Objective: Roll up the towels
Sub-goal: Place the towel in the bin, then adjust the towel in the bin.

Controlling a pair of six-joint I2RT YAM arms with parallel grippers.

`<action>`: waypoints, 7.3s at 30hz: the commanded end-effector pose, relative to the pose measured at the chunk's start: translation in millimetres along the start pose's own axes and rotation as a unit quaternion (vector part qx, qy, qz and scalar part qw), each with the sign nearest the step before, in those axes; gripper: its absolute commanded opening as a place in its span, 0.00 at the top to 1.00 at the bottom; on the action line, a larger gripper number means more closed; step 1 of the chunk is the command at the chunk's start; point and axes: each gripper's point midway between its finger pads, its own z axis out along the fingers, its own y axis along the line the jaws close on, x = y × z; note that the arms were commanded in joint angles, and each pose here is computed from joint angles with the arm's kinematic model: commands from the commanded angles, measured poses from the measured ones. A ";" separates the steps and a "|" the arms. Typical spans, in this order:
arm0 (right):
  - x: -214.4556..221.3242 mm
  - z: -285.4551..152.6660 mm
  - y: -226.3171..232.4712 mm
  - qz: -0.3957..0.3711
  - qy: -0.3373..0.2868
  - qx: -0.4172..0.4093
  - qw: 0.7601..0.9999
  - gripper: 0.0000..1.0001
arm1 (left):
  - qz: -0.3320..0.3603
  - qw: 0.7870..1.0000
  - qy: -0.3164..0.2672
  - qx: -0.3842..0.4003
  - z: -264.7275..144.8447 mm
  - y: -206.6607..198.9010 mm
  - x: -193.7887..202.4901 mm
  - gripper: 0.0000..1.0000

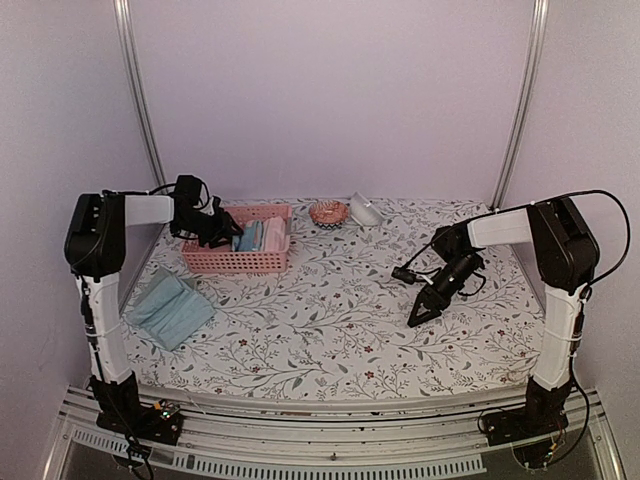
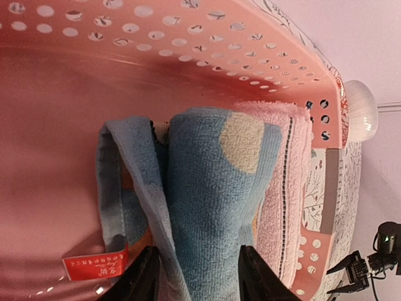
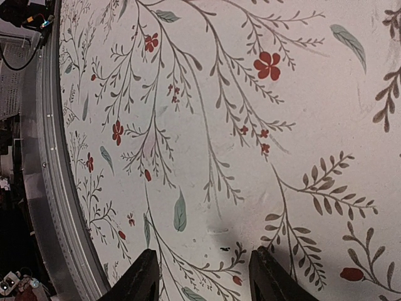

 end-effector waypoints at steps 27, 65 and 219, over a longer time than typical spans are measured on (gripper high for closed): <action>2.9 3.8 1.1 0.000 0.012 -0.005 1.000 0.50 | 0.132 0.969 -0.017 -0.207 18.5 -17.5 4.4 0.55; 8.0 9.9 -1.7 0.007 0.021 -0.012 1.000 0.50 | 0.024 0.973 0.001 0.228 21.4 -56.2 29.5 0.85; 14.0 16.7 -4.6 0.016 0.037 -0.018 0.999 0.52 | 0.065 0.993 -0.042 0.091 27.1 -56.4 26.1 0.41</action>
